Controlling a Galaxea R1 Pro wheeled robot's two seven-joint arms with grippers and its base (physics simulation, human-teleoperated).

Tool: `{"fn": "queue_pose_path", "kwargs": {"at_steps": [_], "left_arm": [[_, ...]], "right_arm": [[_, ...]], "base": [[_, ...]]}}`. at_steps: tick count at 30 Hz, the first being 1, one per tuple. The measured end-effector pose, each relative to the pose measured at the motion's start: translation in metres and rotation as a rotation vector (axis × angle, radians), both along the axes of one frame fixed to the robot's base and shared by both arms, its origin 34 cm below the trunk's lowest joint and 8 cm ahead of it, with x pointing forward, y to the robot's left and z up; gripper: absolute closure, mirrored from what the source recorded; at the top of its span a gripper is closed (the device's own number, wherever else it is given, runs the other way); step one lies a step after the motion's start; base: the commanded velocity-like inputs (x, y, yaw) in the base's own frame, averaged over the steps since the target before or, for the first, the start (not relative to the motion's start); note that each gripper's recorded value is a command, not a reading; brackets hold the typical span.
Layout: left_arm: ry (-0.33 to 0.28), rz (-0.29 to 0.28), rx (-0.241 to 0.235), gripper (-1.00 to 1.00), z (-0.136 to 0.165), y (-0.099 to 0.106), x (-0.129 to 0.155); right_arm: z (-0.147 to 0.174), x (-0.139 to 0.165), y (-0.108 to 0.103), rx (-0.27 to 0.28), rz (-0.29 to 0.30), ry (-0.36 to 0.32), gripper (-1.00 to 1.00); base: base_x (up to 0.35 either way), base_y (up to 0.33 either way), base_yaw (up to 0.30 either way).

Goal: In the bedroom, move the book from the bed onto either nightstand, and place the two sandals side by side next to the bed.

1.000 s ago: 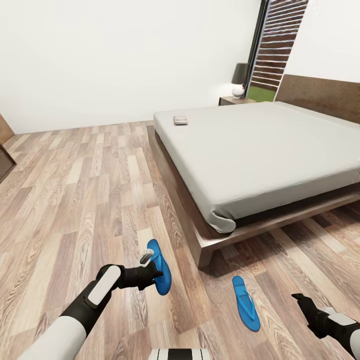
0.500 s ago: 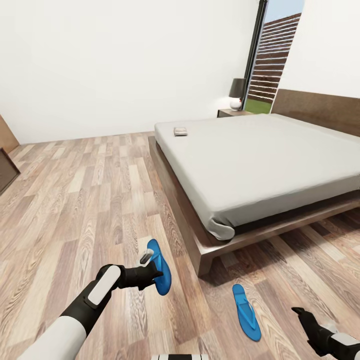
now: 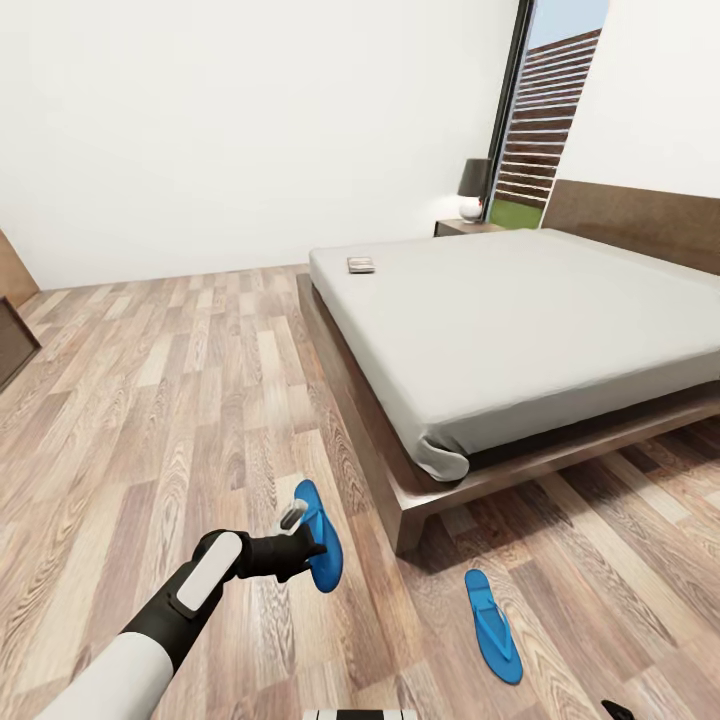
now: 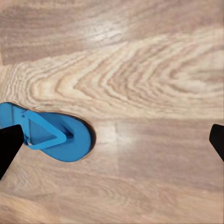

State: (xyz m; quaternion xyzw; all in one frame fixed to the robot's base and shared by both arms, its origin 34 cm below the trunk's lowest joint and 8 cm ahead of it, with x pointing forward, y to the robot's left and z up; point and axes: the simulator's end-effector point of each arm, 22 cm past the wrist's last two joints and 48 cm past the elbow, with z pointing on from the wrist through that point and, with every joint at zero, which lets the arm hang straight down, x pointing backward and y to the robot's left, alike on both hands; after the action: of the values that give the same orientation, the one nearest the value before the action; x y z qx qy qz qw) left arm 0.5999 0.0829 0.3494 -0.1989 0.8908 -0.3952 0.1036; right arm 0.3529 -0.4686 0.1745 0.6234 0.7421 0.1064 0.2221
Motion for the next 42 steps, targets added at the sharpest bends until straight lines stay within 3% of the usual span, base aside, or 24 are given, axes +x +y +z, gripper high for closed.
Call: {"fn": "queue_pose_path", "kwargs": {"at_steps": [31, 42], "left_arm": [[-0.11, 0.001, -0.002, 1.0, 0.061, 0.0, 0.014], [-0.088, 0.005, 0.007, 1.0, 0.052, 0.003, 0.01]], "right_arm": [[0.033, 0.028, 0.001, -0.004, -0.012, -0.12, -1.0], [0.033, 0.028, 0.001, -0.006, -0.009, -0.118, -1.0]], "base": [[0.0, 0.0, 0.0], [0.0, 0.0, 0.0]]}}
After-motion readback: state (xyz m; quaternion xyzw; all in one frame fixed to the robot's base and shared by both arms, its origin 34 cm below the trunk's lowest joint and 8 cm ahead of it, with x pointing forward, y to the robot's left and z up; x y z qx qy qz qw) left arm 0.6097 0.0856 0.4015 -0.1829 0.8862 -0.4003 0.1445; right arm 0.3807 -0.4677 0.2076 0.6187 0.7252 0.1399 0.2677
